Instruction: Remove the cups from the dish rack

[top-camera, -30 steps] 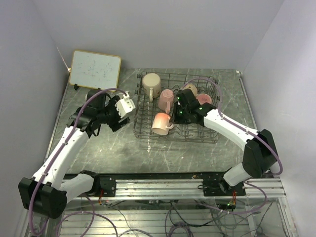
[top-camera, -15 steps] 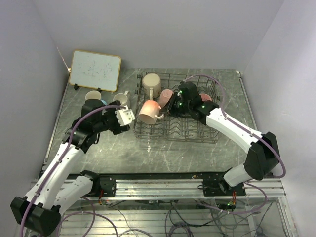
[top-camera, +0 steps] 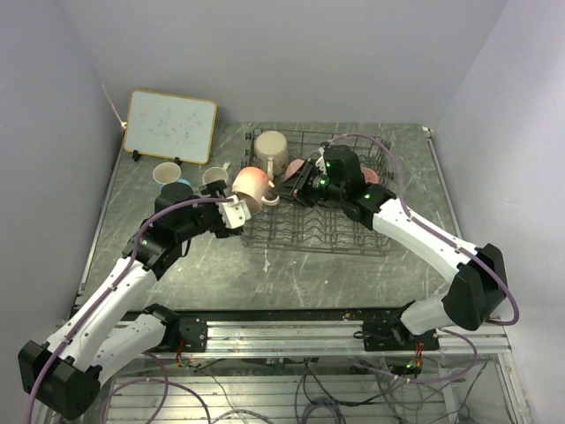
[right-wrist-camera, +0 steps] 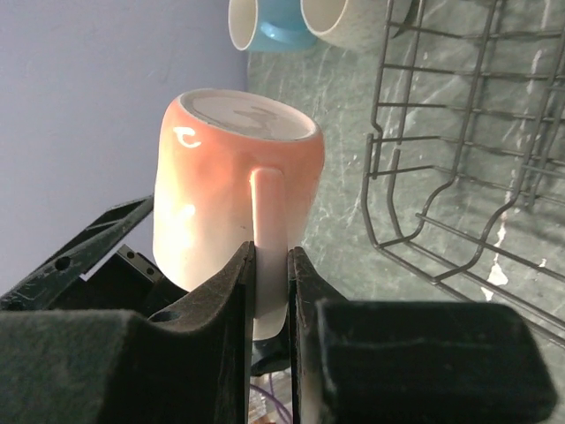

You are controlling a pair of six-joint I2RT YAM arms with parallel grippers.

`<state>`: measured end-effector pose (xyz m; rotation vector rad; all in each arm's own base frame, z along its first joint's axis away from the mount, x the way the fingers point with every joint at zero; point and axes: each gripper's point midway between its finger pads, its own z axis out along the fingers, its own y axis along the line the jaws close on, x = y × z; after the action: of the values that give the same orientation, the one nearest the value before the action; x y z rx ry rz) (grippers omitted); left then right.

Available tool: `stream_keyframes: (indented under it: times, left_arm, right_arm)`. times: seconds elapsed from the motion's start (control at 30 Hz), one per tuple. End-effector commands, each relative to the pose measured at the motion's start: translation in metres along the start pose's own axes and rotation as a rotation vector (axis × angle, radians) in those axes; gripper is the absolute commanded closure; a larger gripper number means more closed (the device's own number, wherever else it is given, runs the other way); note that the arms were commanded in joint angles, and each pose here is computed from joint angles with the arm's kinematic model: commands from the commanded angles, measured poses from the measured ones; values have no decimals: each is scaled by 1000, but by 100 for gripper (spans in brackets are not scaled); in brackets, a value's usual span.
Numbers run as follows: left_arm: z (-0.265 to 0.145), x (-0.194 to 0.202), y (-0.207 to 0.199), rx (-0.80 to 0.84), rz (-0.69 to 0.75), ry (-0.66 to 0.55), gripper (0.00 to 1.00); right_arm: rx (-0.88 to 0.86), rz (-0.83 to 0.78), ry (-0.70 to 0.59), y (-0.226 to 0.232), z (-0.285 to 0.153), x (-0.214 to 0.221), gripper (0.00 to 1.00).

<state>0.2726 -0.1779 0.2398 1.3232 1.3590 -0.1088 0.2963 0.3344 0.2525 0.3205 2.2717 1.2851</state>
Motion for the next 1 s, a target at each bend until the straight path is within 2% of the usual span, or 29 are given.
stream_keyframes:
  times: [0.0, 0.23, 0.37, 0.53, 0.73, 0.83, 0.87, 0.97]
  left_arm:
    - [-7, -31, 27, -141, -17, -110, 14]
    - [-14, -24, 27, -190, -15, -97, 17]
    - [-12, -22, 32, -206, -20, -86, 25]
    - [-9, -20, 33, -199, -8, -70, 46]
    - [-7, -13, 27, -152, -15, -22, 82]
    - [-5, -4, 19, -92, -40, 42, 93]
    - [-5, 0, 20, -87, -46, 67, 93]
    - [-4, 19, 32, -141, -78, 181, 93]
  right_arm:
    - [-196, 14, 14, 54, -16, 6, 100]
    - [-248, 36, 49, 65, -21, 21, 100]
    - [-276, 49, 79, 71, -23, 32, 100]
    - [-305, 70, 114, 74, -23, 45, 100]
    - [-330, 63, 145, 80, -22, 51, 100]
    - [-332, 55, 153, 80, -20, 52, 100]
    - [-328, 47, 153, 79, -20, 53, 97]
    - [-271, 9, 114, 68, -20, 46, 59]
